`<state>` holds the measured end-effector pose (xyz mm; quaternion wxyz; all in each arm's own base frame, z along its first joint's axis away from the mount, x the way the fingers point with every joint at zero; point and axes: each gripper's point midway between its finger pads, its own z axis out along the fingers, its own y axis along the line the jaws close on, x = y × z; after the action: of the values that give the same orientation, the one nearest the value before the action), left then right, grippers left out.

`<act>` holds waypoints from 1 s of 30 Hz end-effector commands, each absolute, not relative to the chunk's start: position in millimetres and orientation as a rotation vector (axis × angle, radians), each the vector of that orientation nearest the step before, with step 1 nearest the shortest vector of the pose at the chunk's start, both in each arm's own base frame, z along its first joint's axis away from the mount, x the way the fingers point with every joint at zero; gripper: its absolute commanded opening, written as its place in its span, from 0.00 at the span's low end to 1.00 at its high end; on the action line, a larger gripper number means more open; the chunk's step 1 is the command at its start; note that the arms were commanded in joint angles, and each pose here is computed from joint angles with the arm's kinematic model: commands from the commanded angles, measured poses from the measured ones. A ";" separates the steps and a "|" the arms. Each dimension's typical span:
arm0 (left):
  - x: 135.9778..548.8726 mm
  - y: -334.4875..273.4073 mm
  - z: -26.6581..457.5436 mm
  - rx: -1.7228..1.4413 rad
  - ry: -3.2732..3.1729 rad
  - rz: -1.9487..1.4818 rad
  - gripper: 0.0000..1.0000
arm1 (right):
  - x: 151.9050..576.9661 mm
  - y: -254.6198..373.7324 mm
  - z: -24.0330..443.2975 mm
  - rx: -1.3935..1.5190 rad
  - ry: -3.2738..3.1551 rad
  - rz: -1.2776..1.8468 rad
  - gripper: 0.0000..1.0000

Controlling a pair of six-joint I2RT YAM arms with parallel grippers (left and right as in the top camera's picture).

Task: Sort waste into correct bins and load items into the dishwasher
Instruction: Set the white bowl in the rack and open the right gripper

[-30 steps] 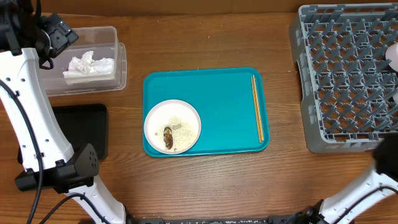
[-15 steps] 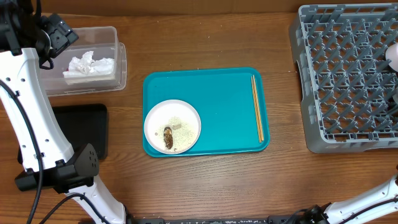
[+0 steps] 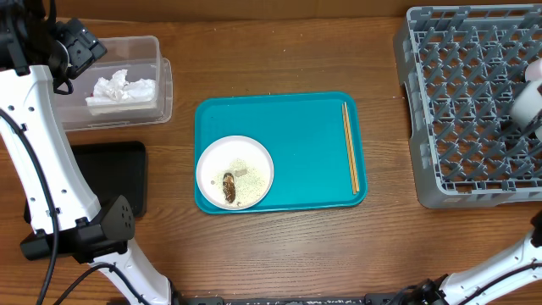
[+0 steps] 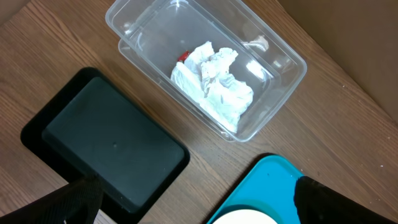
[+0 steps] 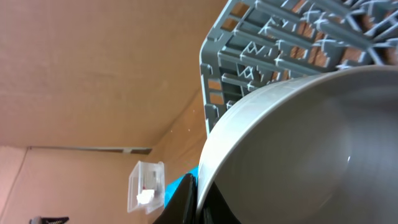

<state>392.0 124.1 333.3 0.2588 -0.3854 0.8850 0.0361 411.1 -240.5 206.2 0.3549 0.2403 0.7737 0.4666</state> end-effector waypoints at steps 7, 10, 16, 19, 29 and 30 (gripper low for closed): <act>393.5 125.2 329.6 -1.024 2.420 0.103 1.00 | 421.8 -238.6 169.4 0.766 2.215 1.006 0.04; 393.5 125.2 329.6 -1.024 2.420 0.103 1.00 | 421.6 -237.4 170.2 0.766 2.212 1.017 0.04; 393.5 125.2 329.6 -1.024 2.420 0.103 1.00 | 431.9 -217.0 199.0 0.614 2.081 1.186 0.04; 393.5 125.2 329.6 -1.024 2.420 0.103 1.00 | 435.7 -210.4 201.2 0.589 2.077 1.202 0.04; 393.5 125.2 329.6 -1.024 2.420 0.103 1.00 | 427.2 -225.0 170.9 0.722 2.225 1.035 0.04; 393.5 125.2 329.6 -1.024 2.420 0.103 1.00 | 426.5 -227.6 170.5 0.748 2.222 1.035 0.04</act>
<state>392.0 124.1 333.3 0.2588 -0.3854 0.8850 0.0361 432.8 -215.9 175.9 0.2939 0.2542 0.8258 0.4088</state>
